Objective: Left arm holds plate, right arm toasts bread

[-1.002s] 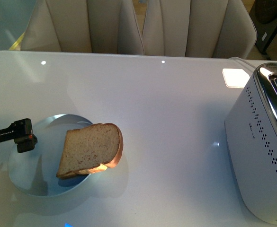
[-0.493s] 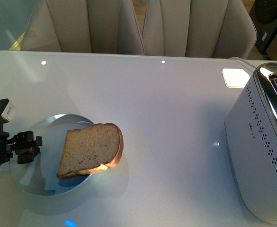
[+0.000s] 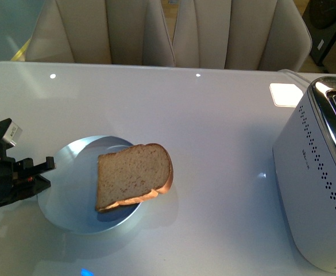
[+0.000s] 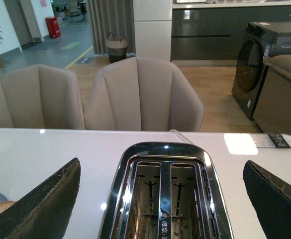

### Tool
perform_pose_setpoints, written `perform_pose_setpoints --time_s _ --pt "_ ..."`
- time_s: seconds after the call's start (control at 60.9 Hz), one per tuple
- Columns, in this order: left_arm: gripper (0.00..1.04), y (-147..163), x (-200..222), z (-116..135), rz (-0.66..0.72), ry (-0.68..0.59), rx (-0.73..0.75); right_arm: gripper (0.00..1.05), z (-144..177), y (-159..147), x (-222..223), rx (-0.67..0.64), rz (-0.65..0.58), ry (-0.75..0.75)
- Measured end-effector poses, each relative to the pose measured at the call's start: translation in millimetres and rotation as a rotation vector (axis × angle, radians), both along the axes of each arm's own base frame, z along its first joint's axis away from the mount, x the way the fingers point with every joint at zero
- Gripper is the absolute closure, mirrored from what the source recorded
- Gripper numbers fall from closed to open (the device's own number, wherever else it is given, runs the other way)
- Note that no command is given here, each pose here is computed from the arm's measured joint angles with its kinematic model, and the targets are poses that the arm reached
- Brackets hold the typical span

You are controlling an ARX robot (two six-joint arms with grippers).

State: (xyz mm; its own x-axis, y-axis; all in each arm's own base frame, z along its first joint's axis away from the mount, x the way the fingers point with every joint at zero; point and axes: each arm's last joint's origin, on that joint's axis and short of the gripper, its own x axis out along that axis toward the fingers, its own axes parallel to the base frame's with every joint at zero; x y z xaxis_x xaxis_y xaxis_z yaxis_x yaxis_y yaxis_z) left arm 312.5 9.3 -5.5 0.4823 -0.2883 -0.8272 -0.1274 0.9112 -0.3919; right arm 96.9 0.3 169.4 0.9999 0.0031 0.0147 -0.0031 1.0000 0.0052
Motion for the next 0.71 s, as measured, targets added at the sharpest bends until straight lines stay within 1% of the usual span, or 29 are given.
perform_pose_setpoints --time_s 0.214,0.411,0.509,0.592,0.674,0.707 --pt "1.02 -2 -10 34 0.043 -0.05 -0.064 0.09 0 0 0 0.0 0.0 0.0" --pt "1.02 -10 -17 80 0.068 -0.114 -0.135 0.09 0 0 0 0.0 0.0 0.0" --pt "1.02 -21 -19 105 0.056 -0.149 -0.154 0.09 0 0 0 0.0 0.0 0.0" --pt "1.02 -31 -20 120 0.045 -0.16 -0.153 0.09 0 0 0 0.0 0.0 0.0" --pt "1.02 -46 -19 136 0.019 -0.171 -0.153 0.09 0 0 0 0.0 0.0 0.0" --pt "1.02 -58 -18 145 0.0 -0.178 -0.152 0.09 0 0 0 0.0 0.0 0.0"
